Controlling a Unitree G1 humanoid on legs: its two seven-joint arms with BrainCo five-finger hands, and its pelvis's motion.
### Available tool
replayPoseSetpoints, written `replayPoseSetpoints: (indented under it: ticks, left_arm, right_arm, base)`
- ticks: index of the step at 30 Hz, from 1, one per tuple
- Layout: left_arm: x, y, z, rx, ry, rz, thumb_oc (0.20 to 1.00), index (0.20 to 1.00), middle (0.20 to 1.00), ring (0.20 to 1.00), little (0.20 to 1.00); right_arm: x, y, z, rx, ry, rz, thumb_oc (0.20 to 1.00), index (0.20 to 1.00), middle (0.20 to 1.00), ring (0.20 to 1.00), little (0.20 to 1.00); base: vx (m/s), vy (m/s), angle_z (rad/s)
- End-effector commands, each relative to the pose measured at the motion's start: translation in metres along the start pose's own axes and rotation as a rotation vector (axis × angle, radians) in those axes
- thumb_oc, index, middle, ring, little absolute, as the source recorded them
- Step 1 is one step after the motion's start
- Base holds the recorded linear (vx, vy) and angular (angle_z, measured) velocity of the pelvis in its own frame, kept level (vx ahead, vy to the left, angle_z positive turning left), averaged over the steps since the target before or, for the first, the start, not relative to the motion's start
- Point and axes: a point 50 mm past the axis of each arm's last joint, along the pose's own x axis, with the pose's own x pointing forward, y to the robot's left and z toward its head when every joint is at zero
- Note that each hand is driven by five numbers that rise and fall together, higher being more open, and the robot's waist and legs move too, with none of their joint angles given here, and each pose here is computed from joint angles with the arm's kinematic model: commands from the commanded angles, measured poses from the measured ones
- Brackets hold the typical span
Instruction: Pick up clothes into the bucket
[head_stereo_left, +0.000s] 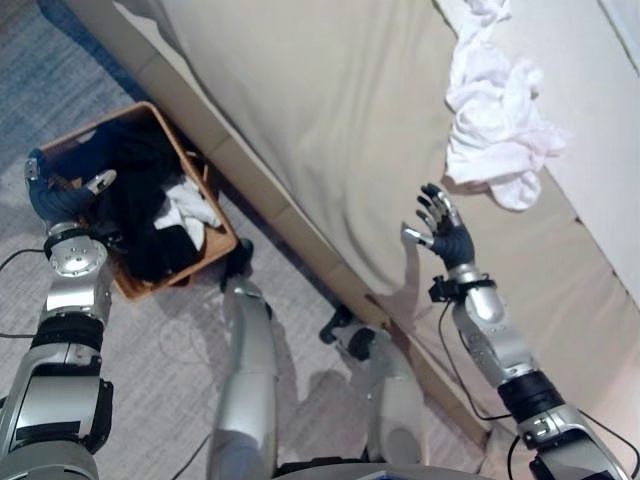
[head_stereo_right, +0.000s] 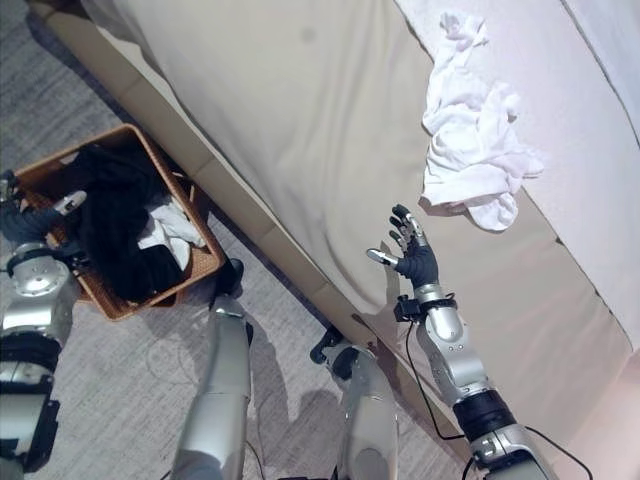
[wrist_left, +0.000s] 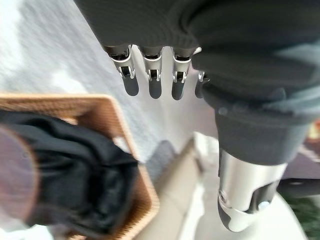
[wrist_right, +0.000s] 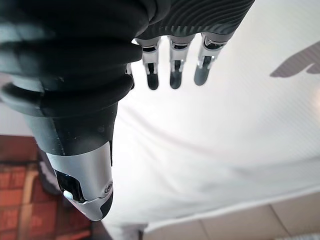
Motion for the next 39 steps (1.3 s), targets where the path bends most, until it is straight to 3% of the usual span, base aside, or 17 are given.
replayPoseSetpoints:
  ticks: [1, 7, 8, 13, 28, 39]
  left_arm:
    - [-0.021, -0.006, -0.009, -0.096, -0.034, 0.027, 1.0, 1.0, 1.0, 1.0, 1.0]
    - [-0.058, -0.02, -0.012, -0.232, -0.07, -0.081, 1.0, 1.0, 1.0, 1.0, 1.0]
    - [-0.071, -0.026, -0.013, -0.318, -0.06, -0.168, 1.0, 1.0, 1.0, 1.0, 1.0]
    - [-0.099, -0.02, -0.028, -0.385, -0.003, -0.283, 1.0, 1.0, 1.0, 1.0, 1.0]
    - [-0.161, -0.046, -0.08, -0.275, 0.275, -0.527, 1.0, 1.0, 1.0, 1.0, 1.0]
    - [-0.183, -0.035, -0.095, -0.239, 0.376, -0.555, 1.0, 1.0, 1.0, 1.0, 1.0]
  right_arm:
    - [-0.015, -0.028, -0.005, -0.05, 0.017, -0.093, 1.0, 1.0, 1.0, 1.0, 1.0]
    - [-0.028, -0.046, -0.015, -0.052, 0.061, -0.171, 1.0, 1.0, 1.0, 1.0, 1.0]
    - [-0.03, -0.05, -0.018, -0.057, 0.081, -0.19, 1.0, 1.0, 1.0, 1.0, 1.0]
    - [-0.032, -0.051, -0.015, -0.08, 0.061, -0.191, 1.0, 1.0, 1.0, 1.0, 1.0]
    - [-0.038, -0.019, -0.025, -0.063, 0.081, -0.101, 1.0, 1.0, 1.0, 1.0, 1.0]
    - [-0.03, -0.005, -0.015, -0.116, 0.036, -0.065, 1.0, 1.0, 1.0, 1.0, 1.0]
  base:
    - [0.04, 0.001, 0.06]
    - [0.03, 0.036, 0.0]
    - [0.05, 0.061, -0.22]
    - [0.04, 0.062, -0.41]
    - [0.09, 0.004, -0.44]
    - [0.02, -0.078, -0.2]
